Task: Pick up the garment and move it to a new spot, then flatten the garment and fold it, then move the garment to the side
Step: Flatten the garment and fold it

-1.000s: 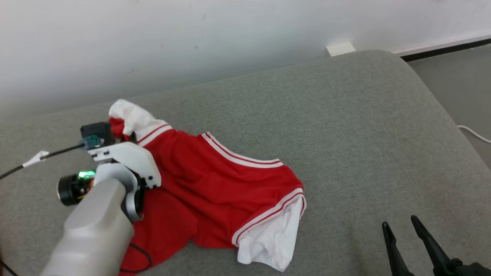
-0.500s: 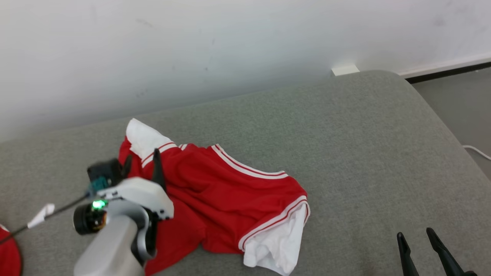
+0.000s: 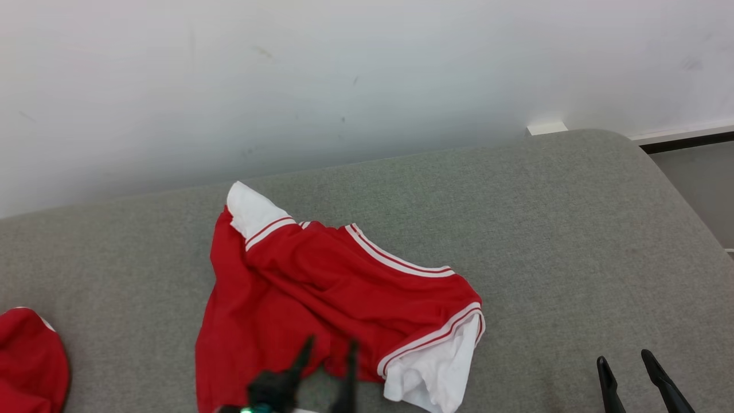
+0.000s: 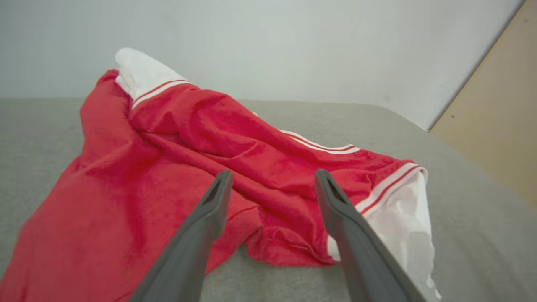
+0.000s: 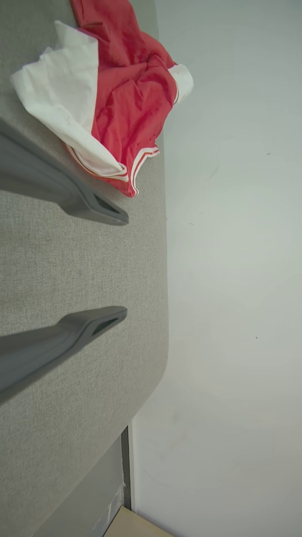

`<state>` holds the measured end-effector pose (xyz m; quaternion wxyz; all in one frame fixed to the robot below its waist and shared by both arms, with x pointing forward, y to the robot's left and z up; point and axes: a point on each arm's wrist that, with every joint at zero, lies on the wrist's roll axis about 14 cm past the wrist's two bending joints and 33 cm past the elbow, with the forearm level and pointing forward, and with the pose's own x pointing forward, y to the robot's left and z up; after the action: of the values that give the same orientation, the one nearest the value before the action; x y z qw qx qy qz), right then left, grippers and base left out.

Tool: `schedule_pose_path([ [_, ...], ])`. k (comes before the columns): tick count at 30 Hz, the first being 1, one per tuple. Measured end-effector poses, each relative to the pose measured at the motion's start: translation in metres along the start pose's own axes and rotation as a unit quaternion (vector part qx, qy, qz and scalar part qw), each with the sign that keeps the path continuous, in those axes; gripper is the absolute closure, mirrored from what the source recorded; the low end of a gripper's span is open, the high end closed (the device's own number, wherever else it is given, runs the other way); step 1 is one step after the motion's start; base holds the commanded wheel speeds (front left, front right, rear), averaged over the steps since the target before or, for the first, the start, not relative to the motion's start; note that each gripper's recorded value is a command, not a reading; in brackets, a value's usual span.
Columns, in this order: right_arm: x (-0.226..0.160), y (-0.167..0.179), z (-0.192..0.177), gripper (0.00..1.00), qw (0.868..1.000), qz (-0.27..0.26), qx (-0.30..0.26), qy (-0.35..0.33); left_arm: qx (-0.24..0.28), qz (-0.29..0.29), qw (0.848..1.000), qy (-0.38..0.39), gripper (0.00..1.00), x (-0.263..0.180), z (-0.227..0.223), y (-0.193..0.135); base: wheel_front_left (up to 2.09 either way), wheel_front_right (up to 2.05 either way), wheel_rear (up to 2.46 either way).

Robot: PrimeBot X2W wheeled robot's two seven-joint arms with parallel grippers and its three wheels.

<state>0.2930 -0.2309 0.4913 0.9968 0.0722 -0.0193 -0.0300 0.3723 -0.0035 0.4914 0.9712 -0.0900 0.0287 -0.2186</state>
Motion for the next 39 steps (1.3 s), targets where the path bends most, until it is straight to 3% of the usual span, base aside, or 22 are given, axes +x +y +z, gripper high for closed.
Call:
schedule_pose_path([
  [6,0.002,0.002,0.001,0.0,1.0,0.005,-0.004,-0.001,0.025,-0.185,0.982,0.0,0.0,-0.004,-0.004,-0.097,0.0,0.0,0.0],
  [10,0.0,-0.004,0.001,0.0,1.0,-0.006,-0.006,0.002,0.059,-0.267,0.961,0.04,0.0,-0.007,-0.028,-0.131,0.0,0.0,0.0],
  [14,-0.003,-0.013,-0.001,0.0,1.0,-0.026,-0.002,0.006,0.101,-0.284,0.948,0.1,0.0,-0.001,-0.061,-0.131,0.0,0.0,0.0],
  [23,-0.009,-0.028,-0.005,0.0,0.998,-0.06,0.0,0.016,0.168,-0.253,0.929,0.212,0.0,0.011,-0.122,-0.098,0.0,0.0,0.0],
  [25,-0.01,-0.029,-0.006,0.0,0.998,-0.062,0.0,0.017,0.167,-0.244,0.931,0.213,1.0,0.015,-0.122,-0.095,0.0,0.0,0.0],
  [32,-0.011,-0.025,-0.004,0.0,0.998,-0.057,0.003,0.012,0.143,-0.239,0.933,0.229,1.0,0.016,-0.12,-0.096,0.0,0.0,0.0],
  [39,-0.017,-0.024,-0.002,0.0,0.998,-0.055,0.002,0.007,0.064,-0.327,0.921,0.203,1.0,0.001,-0.081,-0.163,0.0,0.0,0.0],
])
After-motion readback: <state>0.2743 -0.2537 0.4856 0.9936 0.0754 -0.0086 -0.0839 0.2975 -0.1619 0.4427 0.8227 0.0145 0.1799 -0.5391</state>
